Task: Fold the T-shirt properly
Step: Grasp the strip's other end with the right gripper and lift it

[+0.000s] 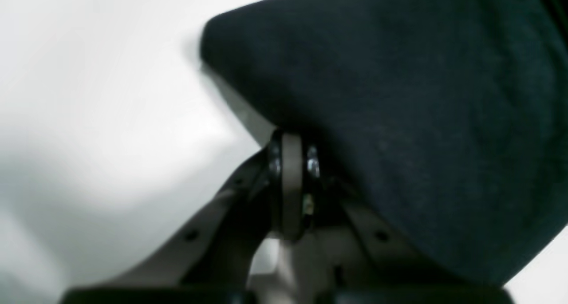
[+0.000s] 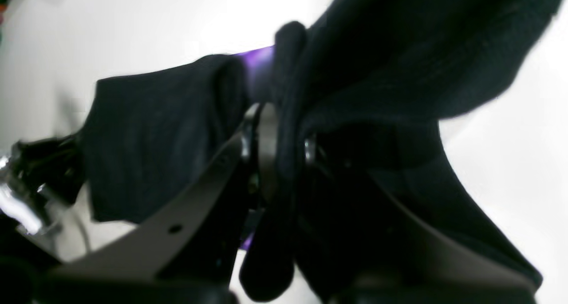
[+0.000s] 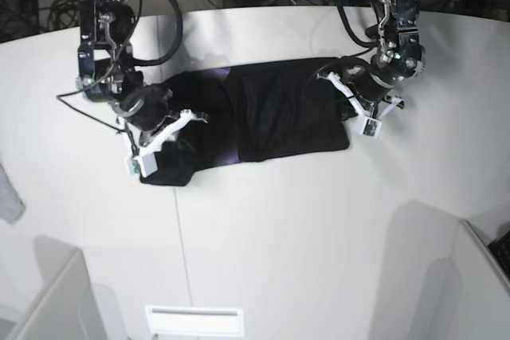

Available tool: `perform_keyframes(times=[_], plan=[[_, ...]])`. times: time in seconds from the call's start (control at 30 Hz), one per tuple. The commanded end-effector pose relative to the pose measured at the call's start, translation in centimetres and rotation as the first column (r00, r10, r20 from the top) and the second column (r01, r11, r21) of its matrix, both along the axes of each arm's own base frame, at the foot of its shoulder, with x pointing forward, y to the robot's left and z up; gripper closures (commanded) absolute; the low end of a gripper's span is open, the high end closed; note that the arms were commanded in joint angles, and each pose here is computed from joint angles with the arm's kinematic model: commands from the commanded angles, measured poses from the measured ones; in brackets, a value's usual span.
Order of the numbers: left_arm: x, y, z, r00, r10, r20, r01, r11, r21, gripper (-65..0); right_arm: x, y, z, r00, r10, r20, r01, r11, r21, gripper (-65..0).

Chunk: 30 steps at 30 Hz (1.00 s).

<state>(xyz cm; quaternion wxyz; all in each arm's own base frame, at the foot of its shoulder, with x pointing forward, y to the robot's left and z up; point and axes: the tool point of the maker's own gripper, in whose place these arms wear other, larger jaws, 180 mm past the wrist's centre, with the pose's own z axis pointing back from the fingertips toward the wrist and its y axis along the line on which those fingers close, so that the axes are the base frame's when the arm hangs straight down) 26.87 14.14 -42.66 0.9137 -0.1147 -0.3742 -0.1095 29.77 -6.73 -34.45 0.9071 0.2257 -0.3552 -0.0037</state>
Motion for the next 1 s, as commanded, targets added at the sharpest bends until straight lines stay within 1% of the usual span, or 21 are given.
perform_keyframes(times=[0.0,0.13,0.33,0.37,0.5,0.6,0.67,0.77,0.97], plan=[[0.9,0.2,1.2,0.999,-0.002,0.045,0.002,1.0,0.0,0.0,0.8,0.5,1.9,0.998,0.007,0.064,-0.008,1.0,0.02,0.0],[0.9,0.8,1.2,0.999,-0.007,0.044,0.006,1.0,0.018,0.0,0.2,2.8,2.7,0.999,-0.005,0.039,0.002,0.998,0.07,0.0],[0.4,1.1,0.9,0.999,-0.005,0.032,0.004,1.0,0.023,0.0,-0.4,6.4,3.6,0.997,0.052,0.049,-0.058,0.991,0.121,0.0],[0.4,1.7,0.9,0.999,0.005,0.032,-0.006,1.0,0.03,0.0,-0.5,7.0,3.6,0.997,0.061,0.049,-0.067,0.989,0.13,0.0],[0.3,3.2,1.0,0.998,0.045,0.035,-0.046,0.998,0.04,0.0,-1.1,8.5,3.7,0.993,0.104,0.049,-0.11,0.984,0.137,0.0],[-0.1,4.0,0.9,0.997,0.066,0.028,-0.067,0.997,0.048,0.0,-1.4,9.0,3.8,0.992,0.119,0.051,-0.125,0.982,0.141,0.0],[-0.2,4.4,0.9,0.997,0.076,0.028,-0.077,0.996,0.05,0.0,-1.5,9.7,4.0,0.989,0.127,0.069,-0.137,0.98,0.148,0.0],[-0.8,4.5,0.5,0.997,0.076,0.013,-0.077,0.996,0.051,0.0,-1.8,10.8,4.4,0.985,0.143,0.101,-0.158,0.975,0.158,0.0],[-1.3,4.4,0.2,0.997,0.075,0.002,-0.075,0.996,0.052,0.0,-2.4,12.5,4.7,0.975,0.19,0.112,-0.207,0.964,0.165,0.0]])
